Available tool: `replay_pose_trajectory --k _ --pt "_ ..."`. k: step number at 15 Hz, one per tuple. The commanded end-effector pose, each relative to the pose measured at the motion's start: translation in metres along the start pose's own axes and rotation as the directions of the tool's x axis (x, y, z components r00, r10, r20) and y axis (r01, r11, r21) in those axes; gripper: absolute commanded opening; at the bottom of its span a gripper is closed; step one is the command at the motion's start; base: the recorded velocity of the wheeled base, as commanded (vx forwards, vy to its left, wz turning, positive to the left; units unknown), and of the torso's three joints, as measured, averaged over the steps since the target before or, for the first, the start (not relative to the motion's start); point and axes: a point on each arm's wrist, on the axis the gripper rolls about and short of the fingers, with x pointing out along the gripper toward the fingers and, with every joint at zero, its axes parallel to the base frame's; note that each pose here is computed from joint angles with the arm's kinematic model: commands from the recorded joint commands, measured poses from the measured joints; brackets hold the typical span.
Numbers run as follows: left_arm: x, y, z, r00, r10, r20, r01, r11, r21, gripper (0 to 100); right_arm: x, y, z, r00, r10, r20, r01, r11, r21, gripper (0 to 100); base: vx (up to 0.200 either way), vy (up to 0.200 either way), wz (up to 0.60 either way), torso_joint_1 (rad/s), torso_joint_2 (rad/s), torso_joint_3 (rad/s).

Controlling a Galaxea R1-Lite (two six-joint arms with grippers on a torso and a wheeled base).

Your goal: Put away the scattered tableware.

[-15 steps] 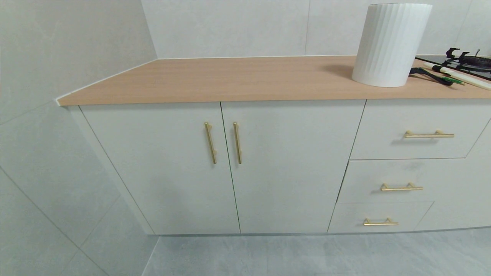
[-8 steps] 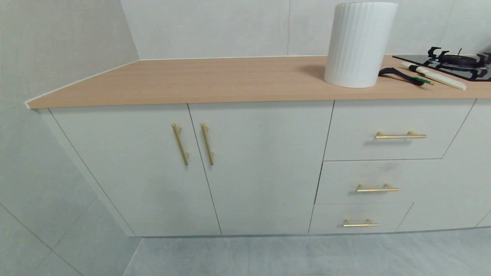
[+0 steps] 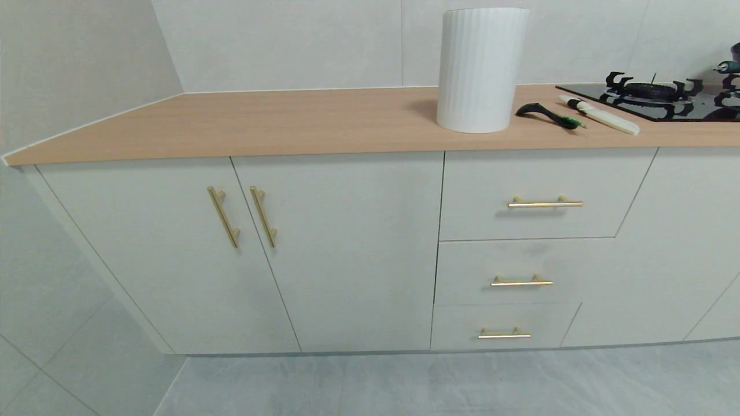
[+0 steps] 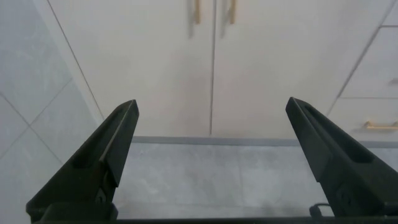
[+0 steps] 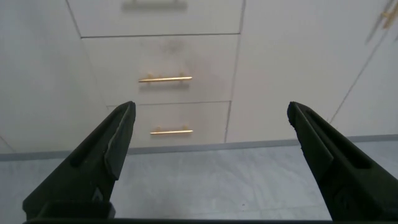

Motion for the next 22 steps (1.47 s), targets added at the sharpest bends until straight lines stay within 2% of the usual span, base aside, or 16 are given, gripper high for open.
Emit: replay_pose_trajectory --k 1,4,12,17,19,20,22 --pt "0.0 0.0 0.0 1.0 0.001 -0.001 -0.001 1.0 0.0 100 0.0 0.0 0.0 1.0 -0.001 0.0 0.001 1.0 0.0 100 0.0 0.0 0.0 0.0 0.0 0.0" --pt "0.0 0.0 0.0 1.0 0.001 -0.001 -0.001 1.0 0.0 100 0.0 0.0 0.0 1.0 -0.001 0.0 0.001 1.0 0.0 100 0.0 0.0 0.0 0.0 0.0 0.0" --pt "0.0 0.0 0.0 1.0 0.001 -0.001 -0.001 1.0 0.0 100 0.0 0.0 0.0 1.0 -0.001 0.0 0.001 1.0 0.0 100 0.2 0.0 0.0 0.003 0.0 0.004" --pt "0.0 0.0 0.0 1.0 0.001 -0.001 -0.001 1.0 0.0 100 0.0 0.0 -0.002 1.0 -0.001 -0.006 0.001 1.0 -0.011 100 0.0 0.0 0.0 0.0 0.0 0.0" --pt "0.0 0.0 0.0 1.0 0.001 -0.001 -0.001 1.0 0.0 100 -0.002 0.0 0.009 0.999 0.007 0.038 -0.007 1.0 -0.001 100 0.0 0.0 0.0 0.0 0.0 0.0" --pt "0.0 0.0 0.0 1.0 0.001 -0.001 -0.001 1.0 0.0 100 -0.004 -0.001 0.031 0.997 0.06 0.046 -0.061 0.998 0.023 100 0.0 0.0 0.0 0.0 0.0 0.0" --pt "0.0 0.0 0.0 1.0 0.001 -0.001 -0.001 1.0 0.0 100 0.015 0.001 0.045 0.978 0.163 -0.133 -0.163 0.987 0.013 100 0.0 0.0 0.0 0.0 0.0 0.0"
